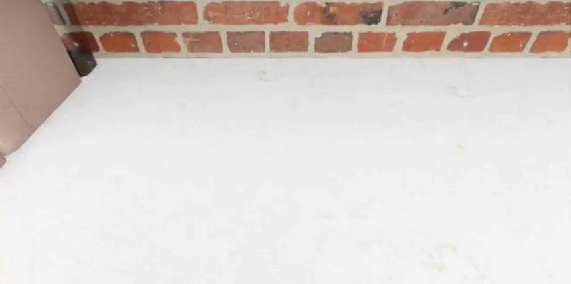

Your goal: Pick and place the shaker into the drawer. Then close the cabinet.

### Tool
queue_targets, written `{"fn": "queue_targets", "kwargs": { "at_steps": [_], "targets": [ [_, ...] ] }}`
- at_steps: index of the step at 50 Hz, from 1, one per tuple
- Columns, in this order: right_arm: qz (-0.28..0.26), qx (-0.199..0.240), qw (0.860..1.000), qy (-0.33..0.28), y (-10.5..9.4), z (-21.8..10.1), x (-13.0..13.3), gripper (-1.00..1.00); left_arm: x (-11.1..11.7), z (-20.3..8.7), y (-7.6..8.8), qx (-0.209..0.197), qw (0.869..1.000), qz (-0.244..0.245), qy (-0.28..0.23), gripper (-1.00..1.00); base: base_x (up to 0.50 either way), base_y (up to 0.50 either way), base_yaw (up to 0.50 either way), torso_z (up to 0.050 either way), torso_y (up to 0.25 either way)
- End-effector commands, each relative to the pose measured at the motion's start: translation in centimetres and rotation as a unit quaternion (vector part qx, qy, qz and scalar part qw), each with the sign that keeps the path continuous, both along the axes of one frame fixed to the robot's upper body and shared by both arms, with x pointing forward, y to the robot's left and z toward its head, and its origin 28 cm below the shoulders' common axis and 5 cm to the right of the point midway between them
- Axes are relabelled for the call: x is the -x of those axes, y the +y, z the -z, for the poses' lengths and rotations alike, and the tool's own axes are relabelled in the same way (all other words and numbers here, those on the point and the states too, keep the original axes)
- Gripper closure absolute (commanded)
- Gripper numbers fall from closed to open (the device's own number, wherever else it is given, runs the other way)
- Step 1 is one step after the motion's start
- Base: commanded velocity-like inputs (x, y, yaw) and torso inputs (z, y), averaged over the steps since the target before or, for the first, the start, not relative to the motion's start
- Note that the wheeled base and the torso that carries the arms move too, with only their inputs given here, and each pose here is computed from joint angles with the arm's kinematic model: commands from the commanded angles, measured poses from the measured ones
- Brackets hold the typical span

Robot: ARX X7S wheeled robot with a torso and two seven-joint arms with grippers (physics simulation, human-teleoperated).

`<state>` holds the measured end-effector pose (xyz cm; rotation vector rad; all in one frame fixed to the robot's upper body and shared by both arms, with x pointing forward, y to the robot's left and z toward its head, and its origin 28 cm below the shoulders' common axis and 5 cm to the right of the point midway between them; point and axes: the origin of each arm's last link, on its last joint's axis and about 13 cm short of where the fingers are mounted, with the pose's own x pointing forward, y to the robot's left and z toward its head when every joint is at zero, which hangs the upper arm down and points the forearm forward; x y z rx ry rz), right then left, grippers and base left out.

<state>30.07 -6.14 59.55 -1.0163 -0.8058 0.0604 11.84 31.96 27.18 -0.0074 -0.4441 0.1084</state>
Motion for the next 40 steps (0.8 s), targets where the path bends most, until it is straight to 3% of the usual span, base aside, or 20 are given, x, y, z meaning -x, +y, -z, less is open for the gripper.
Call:
{"fn": "queue_targets", "kwargs": {
  "at_steps": [1,2,3,4,6,7,8,11,15,16,20,24,31,40],
  "targets": [
    [-0.099,-0.263,0.953,0.110,-2.9,1.4,-1.7,-1.00,-1.6,-1.1,-1.1,0.003,0.999,0.035,-0.013,-1.00,0.02,0.01,0.01,0.000,0.000],
    [-0.140,-0.304,0.935,0.116,-3.2,1.1,-1.4,-1.00,-1.9,-1.4,-1.4,0.003,0.999,0.043,-0.014,-1.00,0.00,0.01,0.01,0.000,0.000],
    [-0.144,-0.321,0.931,0.102,-3.8,0.8,-1.1,-1.00,-2.2,-1.6,-1.8,0.005,0.998,0.053,-0.017,-1.00,0.00,0.00,0.00,0.000,0.000],
    [-0.114,-0.371,0.912,0.135,-5.8,2.9,-2.2,-1.00,-2.4,-1.9,-2.1,0.007,0.998,0.061,-0.020,-1.00,0.00,0.00,0.00,0.000,0.000],
    [-0.059,-0.465,0.858,0.211,-9.6,8.0,-3.4,-1.00,-2.7,-2.2,-2.8,0.009,0.997,0.077,-0.024,-1.00,0.00,0.00,0.00,0.000,0.000],
    [-0.057,-0.482,0.841,0.238,-10.2,9.2,-2.6,-1.00,-2.7,-2.3,-3.2,0.009,0.996,0.084,-0.026,-1.00,0.00,0.00,0.00,0.000,0.000],
    [-0.054,-0.491,0.835,0.244,-10.7,10.0,-1.4,-1.00,-2.8,-2.5,-3.5,0.010,0.995,0.092,-0.028,-1.00,0.00,0.00,0.00,0.000,0.000],
    [-0.085,-0.468,0.857,0.200,-10.3,11.0,3.9,-1.00,-2.8,-2.8,-4.1,0.011,0.994,0.104,-0.032,-1.00,0.00,0.00,0.00,0.000,0.000],
    [-0.121,-0.414,0.899,0.078,-8.5,14.5,11.4,-1.00,-2.7,-3.0,-4.6,0.016,0.993,0.115,-0.034,-1.00,0.00,0.00,0.00,0.000,0.000],
    [-0.118,-0.415,0.900,0.067,-8.5,15.3,12.0,-1.00,-2.7,-3.0,-4.7,0.017,0.992,0.116,-0.035,-1.00,0.00,0.00,0.00,0.000,0.000],
    [-0.100,-0.421,0.899,0.065,-8.6,18.3,13.2,-1.00,-2.6,-3.0,-4.7,0.019,0.992,0.117,-0.034,-1.00,0.00,0.00,0.00,0.000,0.000],
    [-0.076,-0.396,0.912,0.074,-8.7,20.1,14.0,-1.00,-2.5,-3.0,-4.6,0.021,0.992,0.116,-0.036,-1.00,0.00,0.00,0.00,0.000,0.000],
    [-0.027,-0.372,0.926,0.057,-9.0,20.7,15.0,-1.00,-2.2,-3.0,-4.7,0.023,0.992,0.120,-0.036,-1.00,0.00,0.00,0.00,0.000,0.000],
    [-0.027,-0.355,0.933,0.054,-8.5,20.2,15.3,-1.00,-2.0,-2.7,-4.7,0.021,0.992,0.121,-0.033,-1.00,0.00,0.14,0.00,0.000,0.000]
  ]
}}
